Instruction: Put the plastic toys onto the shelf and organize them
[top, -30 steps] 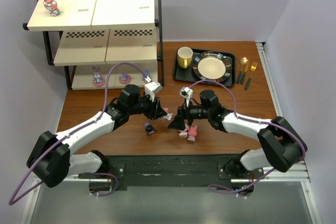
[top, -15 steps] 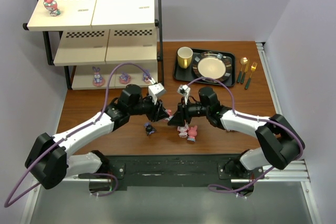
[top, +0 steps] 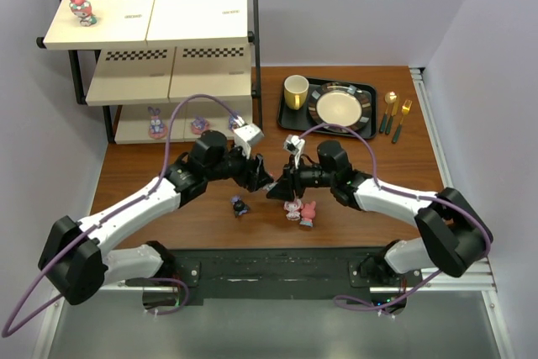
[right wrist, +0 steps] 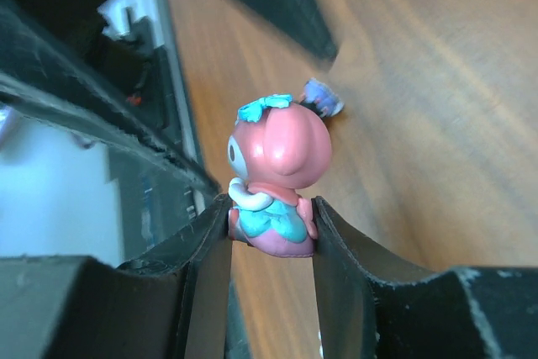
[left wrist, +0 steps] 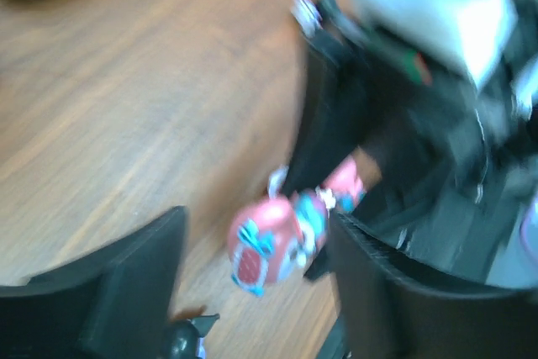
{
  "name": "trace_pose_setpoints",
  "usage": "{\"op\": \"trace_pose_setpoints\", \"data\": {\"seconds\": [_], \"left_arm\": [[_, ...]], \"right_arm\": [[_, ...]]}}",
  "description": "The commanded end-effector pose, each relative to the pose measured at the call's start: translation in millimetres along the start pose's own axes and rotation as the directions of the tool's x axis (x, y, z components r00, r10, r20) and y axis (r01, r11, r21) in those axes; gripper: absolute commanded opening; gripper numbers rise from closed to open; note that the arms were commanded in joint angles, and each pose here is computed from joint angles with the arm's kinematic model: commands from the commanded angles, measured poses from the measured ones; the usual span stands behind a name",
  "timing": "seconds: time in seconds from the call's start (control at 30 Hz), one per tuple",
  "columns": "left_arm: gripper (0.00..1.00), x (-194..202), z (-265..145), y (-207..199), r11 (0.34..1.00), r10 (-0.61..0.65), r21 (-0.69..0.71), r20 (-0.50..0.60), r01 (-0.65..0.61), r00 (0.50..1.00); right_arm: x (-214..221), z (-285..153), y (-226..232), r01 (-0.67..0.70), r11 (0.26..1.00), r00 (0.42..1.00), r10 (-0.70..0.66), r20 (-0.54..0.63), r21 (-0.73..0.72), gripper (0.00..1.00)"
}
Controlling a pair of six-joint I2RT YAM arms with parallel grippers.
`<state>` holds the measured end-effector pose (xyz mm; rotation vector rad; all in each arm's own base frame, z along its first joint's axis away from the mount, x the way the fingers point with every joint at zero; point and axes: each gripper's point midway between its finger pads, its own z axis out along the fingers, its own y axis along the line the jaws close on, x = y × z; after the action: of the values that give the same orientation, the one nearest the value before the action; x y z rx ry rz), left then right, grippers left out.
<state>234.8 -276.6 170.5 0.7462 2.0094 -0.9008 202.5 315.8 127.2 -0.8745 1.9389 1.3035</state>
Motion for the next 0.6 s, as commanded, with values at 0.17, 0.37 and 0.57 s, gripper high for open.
{"op": "trace_pose_setpoints", "data": {"seconds": [0.17, 0.37, 0.57], "left_arm": [[0.93, -76.6, -47.0, 1.2, 0.794, -0.540, -0.076, 0.364, 0.603, 0.759], [0.93, -72.2, -60.1, 14.4, 0.731, -0.557, -0.120, 0.464, 0.671, 0.689], [0.92, -63.3, -52.5, 20.0, 0.719, -0.567, -0.110, 0.478, 0.686, 0.671]], "right_arm": [[-80.1, 6.4, -0.6, 0.264, 0.927, 0.903, -0.335, 0.269, 0.266, 0.00], [-100.8, 0.2, 0.4, 0.258, 0.908, 0.849, -0.376, 0.371, 0.331, 0.00], [-107.3, -0.7, 8.2, 0.248, 0.918, 0.831, -0.365, 0.419, 0.309, 0.00]]}}
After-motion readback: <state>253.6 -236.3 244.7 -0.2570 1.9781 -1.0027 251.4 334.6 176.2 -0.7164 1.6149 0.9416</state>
